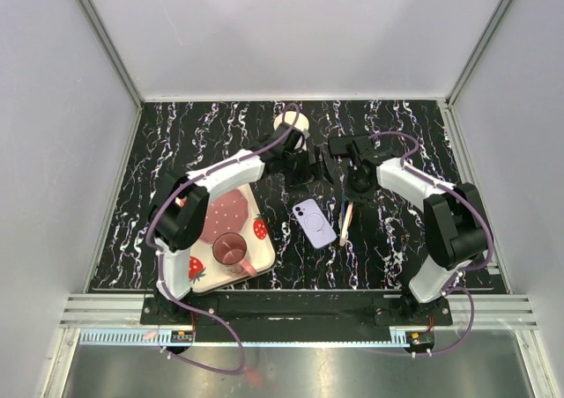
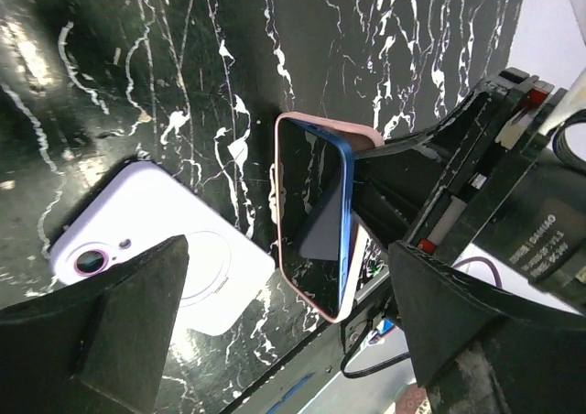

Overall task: Take the phone out of the phone case
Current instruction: Remove the phone case from the phone.

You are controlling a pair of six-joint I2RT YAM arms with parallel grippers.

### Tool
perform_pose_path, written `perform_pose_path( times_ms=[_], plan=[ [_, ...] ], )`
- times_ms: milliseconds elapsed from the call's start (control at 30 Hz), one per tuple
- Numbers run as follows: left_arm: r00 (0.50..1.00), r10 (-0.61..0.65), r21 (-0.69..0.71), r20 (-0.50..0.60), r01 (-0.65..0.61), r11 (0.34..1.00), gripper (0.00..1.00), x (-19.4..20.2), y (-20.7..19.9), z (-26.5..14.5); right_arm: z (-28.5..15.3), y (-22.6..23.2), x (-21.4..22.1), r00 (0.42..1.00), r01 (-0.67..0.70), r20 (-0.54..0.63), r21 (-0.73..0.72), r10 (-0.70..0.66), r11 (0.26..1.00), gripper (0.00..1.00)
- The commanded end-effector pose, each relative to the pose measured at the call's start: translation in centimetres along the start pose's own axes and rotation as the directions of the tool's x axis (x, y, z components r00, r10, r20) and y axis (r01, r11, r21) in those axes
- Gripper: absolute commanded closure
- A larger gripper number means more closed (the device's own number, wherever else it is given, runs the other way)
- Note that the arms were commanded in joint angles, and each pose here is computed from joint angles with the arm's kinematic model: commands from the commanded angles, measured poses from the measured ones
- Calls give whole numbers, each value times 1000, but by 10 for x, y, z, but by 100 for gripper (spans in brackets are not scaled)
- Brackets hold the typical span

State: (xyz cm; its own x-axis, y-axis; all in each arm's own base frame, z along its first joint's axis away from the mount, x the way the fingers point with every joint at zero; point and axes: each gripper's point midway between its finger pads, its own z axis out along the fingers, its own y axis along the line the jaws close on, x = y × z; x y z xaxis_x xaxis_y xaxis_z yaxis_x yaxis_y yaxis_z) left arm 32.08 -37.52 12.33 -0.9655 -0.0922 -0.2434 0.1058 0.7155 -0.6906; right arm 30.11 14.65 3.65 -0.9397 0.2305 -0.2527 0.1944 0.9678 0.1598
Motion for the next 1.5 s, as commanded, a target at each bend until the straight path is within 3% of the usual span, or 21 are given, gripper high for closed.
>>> perform_pose_path(
  times_ms=[0,633,1100,1467],
  plan=[
    [998,-59,-7,-33,58,998,8,0,-15,17,60,-16,65,977,19,-215,42,-10,999,73],
    [988,-121,-57,-97,115,992,11,7,-16,58,73,-13,76,971,8,-239,1,-8,1000,62],
    [976,-180,-188,-120,156,970,32,40,14,59,66,-11,66,980,1,-197,8,1,1000,65],
    [972,-205,-238,-113,173,956,42,42,22,71,37,-1,28,998,-27,-60,12,28,1000,69]
  ],
)
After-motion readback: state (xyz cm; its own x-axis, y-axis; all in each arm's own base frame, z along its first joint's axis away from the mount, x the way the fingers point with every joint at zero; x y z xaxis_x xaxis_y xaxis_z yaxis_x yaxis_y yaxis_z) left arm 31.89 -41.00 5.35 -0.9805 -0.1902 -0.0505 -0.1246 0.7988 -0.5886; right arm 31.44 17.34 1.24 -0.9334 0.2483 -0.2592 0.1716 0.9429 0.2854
